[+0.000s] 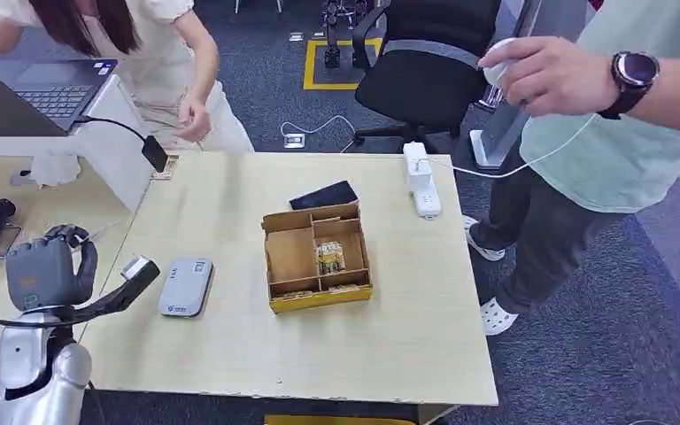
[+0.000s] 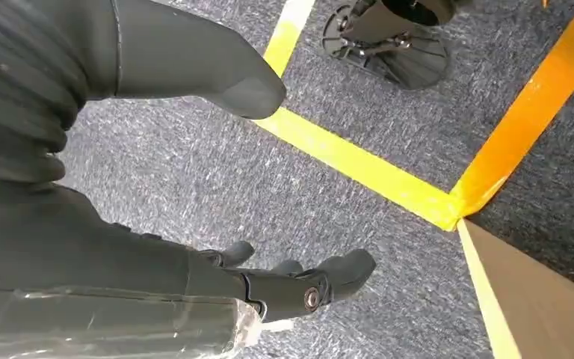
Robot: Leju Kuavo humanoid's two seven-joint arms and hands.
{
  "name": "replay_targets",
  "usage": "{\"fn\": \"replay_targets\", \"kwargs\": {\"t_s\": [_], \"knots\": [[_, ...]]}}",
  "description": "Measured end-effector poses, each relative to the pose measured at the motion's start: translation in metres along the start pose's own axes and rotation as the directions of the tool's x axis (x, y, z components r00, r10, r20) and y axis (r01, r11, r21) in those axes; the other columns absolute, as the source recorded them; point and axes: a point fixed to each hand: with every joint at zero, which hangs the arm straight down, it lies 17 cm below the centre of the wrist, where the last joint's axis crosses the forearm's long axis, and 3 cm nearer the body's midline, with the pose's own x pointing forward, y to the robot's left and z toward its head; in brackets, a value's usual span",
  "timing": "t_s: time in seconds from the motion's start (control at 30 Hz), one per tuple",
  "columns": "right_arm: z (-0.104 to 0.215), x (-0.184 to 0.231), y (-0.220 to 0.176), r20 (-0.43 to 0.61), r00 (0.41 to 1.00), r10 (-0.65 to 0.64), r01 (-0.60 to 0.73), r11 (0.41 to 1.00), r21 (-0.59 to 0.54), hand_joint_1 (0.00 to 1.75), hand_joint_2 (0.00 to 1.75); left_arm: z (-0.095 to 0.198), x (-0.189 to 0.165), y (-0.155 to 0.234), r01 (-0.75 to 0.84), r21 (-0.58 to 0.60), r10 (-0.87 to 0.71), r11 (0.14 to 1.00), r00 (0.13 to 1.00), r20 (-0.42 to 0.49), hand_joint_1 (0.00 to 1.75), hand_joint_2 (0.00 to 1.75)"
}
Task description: Pass the card to the sensor for recognition and then transmit it.
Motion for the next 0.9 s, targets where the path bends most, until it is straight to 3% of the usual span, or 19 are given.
{"fn": "replay_targets", "kwargs": {"t_s": [0.27,0.47,0.9], "knots": [[0.002,-0.006,-0.001,-0.014,1.0,-0.022,0.021,1.0,-0.018,0.0,1.75,0.058,-0.002,-0.049,0.051,-0.127,-0.05,0.991,0.999,0.01,1.75,1.75],[0.003,-0.009,-0.001,-0.022,0.999,-0.03,0.03,0.999,-0.025,0.0,1.75,0.083,-0.002,-0.075,0.032,-0.2,-0.033,0.979,0.999,-0.006,1.75,1.75],[0.002,-0.007,-0.002,-0.019,1.0,-0.013,0.013,1.0,-0.024,0.0,1.75,0.085,0.011,-0.077,-0.086,-0.162,0.075,0.983,0.995,-0.071,1.75,1.75]]}}
